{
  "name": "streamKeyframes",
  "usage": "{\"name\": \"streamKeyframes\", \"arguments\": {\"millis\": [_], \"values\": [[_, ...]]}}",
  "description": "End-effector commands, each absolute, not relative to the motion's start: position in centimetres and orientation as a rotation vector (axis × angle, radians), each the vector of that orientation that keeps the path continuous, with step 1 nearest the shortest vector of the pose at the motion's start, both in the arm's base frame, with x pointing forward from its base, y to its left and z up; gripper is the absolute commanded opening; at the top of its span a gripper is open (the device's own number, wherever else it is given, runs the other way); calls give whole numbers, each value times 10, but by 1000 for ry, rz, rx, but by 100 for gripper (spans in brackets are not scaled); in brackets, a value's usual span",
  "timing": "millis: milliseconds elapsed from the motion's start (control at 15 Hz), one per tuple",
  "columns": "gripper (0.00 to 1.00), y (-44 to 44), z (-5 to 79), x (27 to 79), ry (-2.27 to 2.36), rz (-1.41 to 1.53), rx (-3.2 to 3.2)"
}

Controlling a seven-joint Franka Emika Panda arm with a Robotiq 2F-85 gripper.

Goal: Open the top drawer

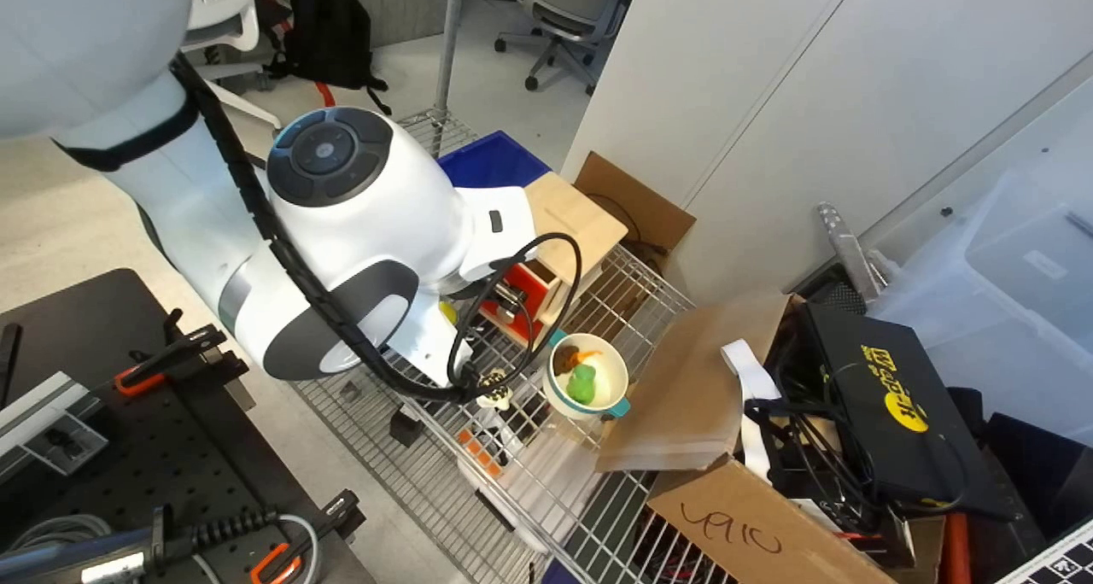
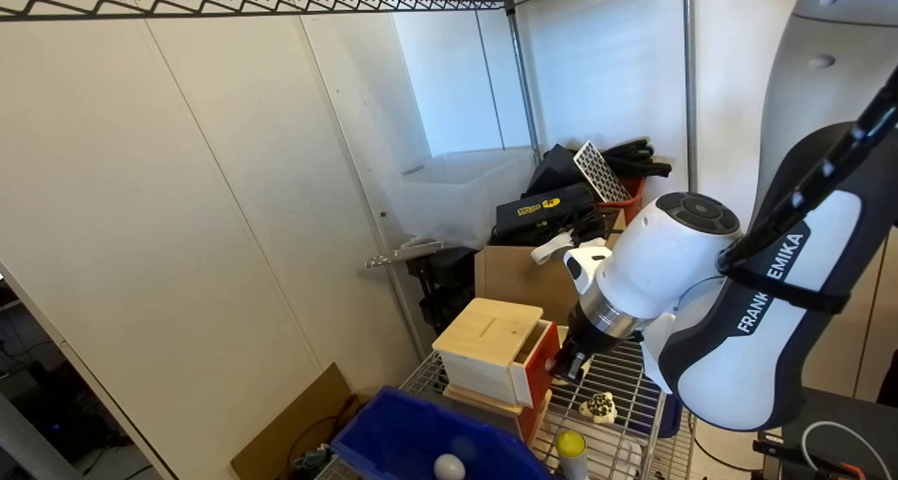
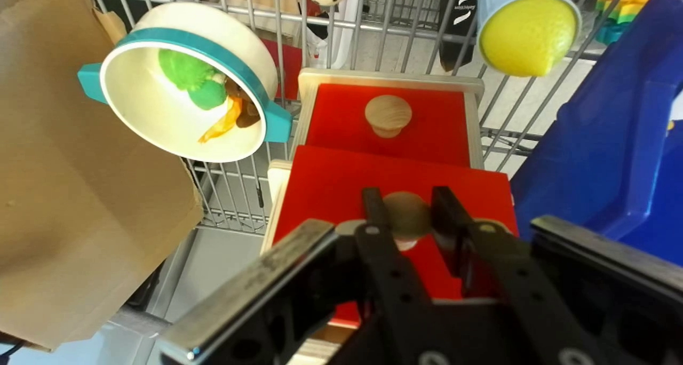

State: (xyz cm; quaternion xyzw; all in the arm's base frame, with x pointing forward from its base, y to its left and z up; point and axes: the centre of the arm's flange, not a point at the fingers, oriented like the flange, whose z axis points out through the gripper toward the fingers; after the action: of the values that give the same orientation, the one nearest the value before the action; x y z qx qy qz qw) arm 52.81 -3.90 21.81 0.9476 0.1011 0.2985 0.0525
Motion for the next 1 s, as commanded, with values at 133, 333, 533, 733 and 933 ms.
{"name": "streamKeyframes", "arguments": {"millis": [133,333,533,733,933], "values": [[7,-29,223,516,332,902,2868],[7,-28,223,515,337,900,2868],[7,-28,224,514,337,903,2864],[7,-26,224,511,346,899,2861],[7,-24,223,508,359,900,2854]]}}
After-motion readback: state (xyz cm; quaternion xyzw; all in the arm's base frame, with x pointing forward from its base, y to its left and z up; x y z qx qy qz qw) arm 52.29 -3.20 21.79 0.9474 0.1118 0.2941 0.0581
